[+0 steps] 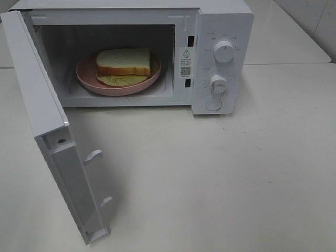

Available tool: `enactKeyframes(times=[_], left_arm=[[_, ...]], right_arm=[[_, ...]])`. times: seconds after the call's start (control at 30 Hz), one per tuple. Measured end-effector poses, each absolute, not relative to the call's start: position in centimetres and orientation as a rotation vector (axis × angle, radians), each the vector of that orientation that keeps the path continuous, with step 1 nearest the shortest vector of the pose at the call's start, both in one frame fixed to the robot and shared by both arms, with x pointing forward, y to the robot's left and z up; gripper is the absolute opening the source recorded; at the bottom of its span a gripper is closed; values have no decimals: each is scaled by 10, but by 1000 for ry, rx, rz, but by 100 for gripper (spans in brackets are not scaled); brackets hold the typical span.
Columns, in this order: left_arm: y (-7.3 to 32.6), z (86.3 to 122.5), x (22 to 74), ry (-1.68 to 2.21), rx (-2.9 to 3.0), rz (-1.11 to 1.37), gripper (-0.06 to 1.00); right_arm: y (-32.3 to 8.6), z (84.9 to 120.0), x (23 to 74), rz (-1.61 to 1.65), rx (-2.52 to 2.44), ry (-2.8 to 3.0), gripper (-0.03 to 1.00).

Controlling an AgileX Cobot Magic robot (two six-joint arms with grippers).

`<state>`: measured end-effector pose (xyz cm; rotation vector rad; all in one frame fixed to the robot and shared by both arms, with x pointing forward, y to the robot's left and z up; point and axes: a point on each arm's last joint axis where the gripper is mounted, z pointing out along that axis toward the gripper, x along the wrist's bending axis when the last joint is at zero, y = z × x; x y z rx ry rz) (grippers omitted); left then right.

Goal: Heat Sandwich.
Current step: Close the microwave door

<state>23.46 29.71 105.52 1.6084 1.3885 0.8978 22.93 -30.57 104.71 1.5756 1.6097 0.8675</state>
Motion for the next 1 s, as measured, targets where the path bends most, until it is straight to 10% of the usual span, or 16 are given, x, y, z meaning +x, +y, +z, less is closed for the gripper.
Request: enactKeyframes(times=[1.0], left_arm=[[297,1055,235,1388,1608,898,99]], right_arm=[[-306,1047,229,868,1575,1609,77]])
